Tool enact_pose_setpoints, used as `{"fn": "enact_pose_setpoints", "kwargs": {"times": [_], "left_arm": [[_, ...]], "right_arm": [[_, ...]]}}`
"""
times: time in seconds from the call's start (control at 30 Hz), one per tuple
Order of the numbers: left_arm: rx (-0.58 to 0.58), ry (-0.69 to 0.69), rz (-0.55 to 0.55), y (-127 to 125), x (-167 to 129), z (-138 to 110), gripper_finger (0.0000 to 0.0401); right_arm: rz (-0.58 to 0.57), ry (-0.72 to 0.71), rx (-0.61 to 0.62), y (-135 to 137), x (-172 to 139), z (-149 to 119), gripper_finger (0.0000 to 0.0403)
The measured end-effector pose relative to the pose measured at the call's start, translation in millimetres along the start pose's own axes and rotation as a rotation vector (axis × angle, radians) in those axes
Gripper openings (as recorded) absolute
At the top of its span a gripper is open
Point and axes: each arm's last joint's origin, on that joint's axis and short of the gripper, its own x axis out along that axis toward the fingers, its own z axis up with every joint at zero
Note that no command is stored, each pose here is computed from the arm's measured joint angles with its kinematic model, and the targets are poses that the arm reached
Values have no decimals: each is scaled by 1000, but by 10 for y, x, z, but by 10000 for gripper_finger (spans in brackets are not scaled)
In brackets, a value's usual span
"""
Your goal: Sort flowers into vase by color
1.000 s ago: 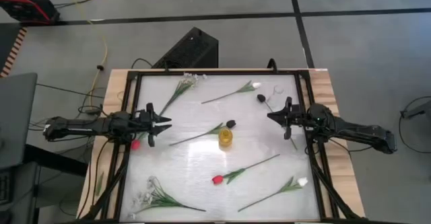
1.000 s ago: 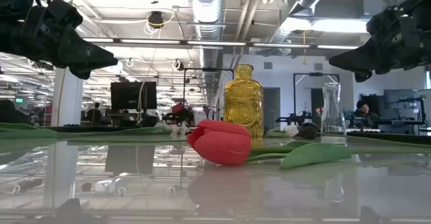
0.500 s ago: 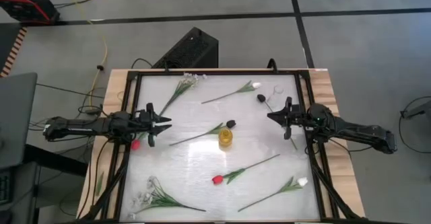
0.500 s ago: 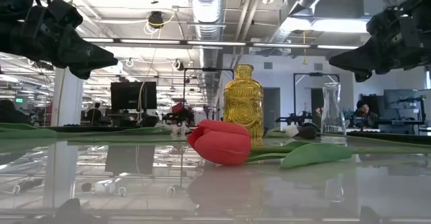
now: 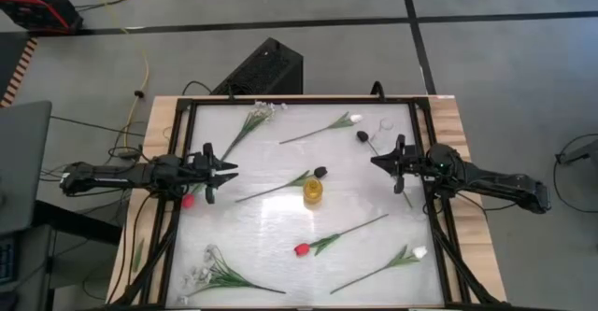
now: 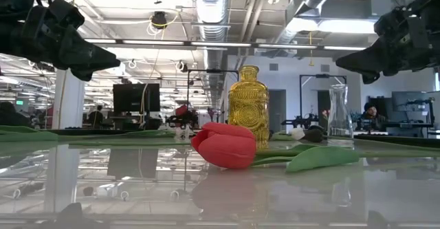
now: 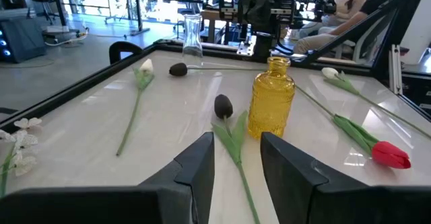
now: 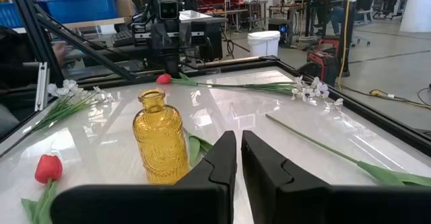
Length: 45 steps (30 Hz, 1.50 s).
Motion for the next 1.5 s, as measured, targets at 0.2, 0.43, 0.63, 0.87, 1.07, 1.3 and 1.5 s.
{"fn": "enact_pose_setpoints", "kwargs": {"times": [0.2,0.43,0.63,0.87,1.07,1.3,1.5], "left_arm": [[0,0,0,0,0,0,109],[0,0,0,0,0,0,109],[0,0,0,0,0,0,109],[0,0,0,0,0,0,109],[0,0,0,0,0,0,109],[-18,-4,-1,0,0,4,109],[-91,-32,86,24,-1,21,109]], "right_arm": [[0,0,0,0,0,1,54],[0,0,0,0,0,0,54],[0,0,0,0,0,0,54],[0,0,0,0,0,1,54],[0,0,0,0,0,0,54],[2,-15,1,1,0,15,54],[39,-158,232,16,-13,156,54]]}}
